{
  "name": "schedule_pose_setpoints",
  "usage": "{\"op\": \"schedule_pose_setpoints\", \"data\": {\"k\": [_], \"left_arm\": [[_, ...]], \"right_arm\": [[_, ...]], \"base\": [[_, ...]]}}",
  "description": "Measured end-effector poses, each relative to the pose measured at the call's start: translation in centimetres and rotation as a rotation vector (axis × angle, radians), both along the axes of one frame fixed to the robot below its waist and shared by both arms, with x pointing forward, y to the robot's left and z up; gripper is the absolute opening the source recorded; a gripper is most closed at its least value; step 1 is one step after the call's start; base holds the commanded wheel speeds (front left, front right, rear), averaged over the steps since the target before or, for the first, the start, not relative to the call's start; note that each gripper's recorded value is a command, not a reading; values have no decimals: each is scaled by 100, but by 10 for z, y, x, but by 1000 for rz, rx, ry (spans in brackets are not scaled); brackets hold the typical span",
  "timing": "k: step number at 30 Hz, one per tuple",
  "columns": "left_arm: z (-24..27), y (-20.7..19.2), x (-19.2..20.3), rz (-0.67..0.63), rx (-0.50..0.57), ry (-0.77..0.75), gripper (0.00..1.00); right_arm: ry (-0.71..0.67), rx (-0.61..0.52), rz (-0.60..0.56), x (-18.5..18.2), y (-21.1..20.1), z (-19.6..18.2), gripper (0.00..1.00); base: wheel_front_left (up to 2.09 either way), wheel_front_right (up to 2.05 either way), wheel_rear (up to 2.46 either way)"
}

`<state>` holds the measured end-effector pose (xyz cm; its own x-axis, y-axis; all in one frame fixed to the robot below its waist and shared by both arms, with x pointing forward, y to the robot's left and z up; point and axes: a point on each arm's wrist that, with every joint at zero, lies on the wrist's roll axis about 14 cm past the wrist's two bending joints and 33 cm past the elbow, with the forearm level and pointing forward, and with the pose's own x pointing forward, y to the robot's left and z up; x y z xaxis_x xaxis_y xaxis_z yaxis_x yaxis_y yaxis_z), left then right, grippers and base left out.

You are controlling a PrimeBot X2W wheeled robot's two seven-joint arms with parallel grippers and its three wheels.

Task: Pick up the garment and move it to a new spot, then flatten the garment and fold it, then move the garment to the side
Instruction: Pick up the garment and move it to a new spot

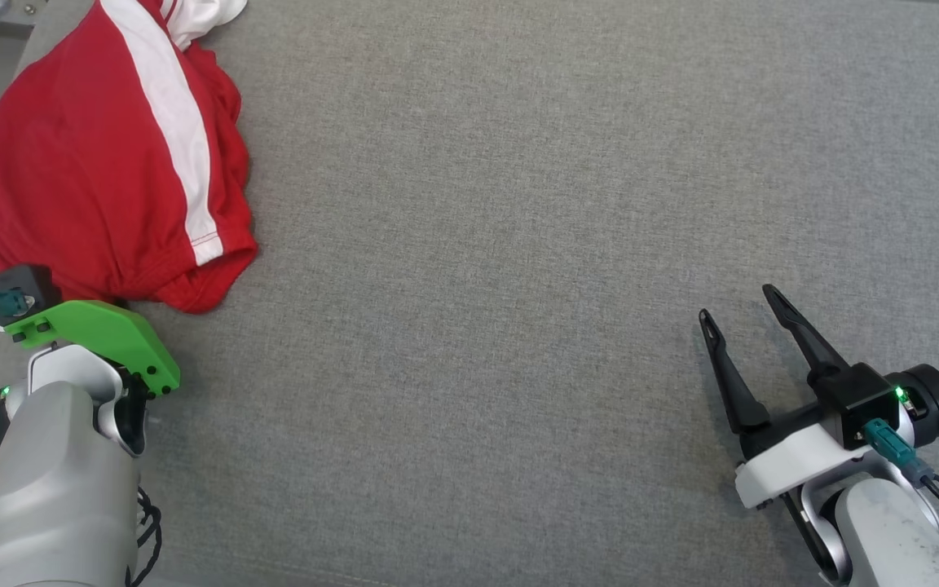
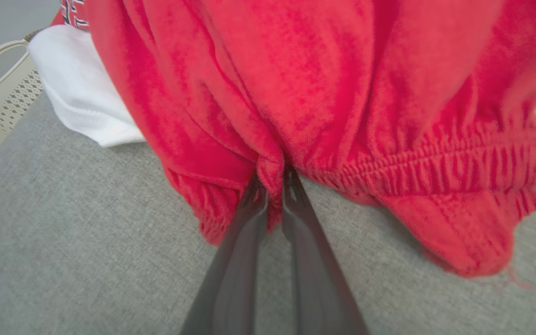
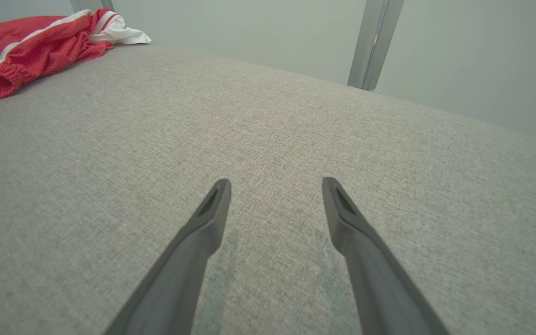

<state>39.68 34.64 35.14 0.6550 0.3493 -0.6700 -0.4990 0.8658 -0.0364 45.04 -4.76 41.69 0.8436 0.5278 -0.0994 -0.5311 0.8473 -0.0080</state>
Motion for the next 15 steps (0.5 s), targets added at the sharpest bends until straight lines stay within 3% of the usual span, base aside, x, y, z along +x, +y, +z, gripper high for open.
{"op": "schedule_pose_setpoints", "data": {"k": [7,15], "left_arm": [[28,6,5,2,1,-169,0],[69,4,12,-86,66,-325,0]], "right_arm": [[-17,38,-7,-6,9,15,100],[-8,59,-39,-21,7,23,100]], "base": [[0,0,0],[0,0,0]]}}
